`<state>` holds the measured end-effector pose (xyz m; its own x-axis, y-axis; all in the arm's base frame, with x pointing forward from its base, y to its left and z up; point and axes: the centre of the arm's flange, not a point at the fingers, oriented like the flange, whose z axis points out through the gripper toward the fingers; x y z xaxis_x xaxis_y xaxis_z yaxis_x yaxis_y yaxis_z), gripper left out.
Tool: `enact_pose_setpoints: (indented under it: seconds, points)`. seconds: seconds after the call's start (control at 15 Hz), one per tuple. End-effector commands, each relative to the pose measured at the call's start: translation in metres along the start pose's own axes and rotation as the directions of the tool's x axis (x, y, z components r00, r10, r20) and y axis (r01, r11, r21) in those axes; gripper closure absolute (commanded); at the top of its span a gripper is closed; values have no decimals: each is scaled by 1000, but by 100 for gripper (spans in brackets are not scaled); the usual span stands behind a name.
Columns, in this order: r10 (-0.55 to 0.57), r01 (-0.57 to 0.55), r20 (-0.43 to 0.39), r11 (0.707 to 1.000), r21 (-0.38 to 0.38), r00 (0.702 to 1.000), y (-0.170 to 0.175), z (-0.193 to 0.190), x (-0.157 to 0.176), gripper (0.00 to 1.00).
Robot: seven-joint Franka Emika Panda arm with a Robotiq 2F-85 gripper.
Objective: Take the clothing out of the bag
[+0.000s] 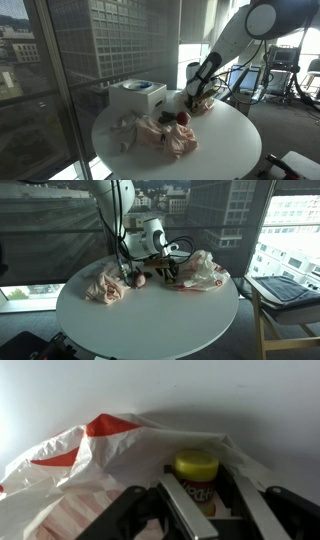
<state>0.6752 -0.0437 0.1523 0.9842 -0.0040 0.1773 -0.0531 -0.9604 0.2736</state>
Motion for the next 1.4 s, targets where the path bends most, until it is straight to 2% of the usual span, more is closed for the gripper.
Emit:
enact_pose_setpoints:
  seconds: [0.0,0.07,0.33,0.4,0.53,0.73,0.87,1.0,1.33]
  points:
    - [9,-9,1,1000,-21,1000,5,-10,5,77]
    - [13,-13,14,999,-33,1000,9,-22,6,82]
    - [-43,53,98,993,-105,994,21,-96,10,82]
    - [-79,93,145,992,-88,986,21,-116,9,82]
    - [-185,186,183,982,8,966,12,-162,1,82]
    - [-305,292,109,949,124,946,-23,-219,-15,82]
    - [-365,349,51,916,197,930,-52,-228,-28,80]
    - [-435,412,28,870,272,900,-81,-216,-46,80]
    - [-477,462,-44,818,343,878,-131,-176,-79,80]
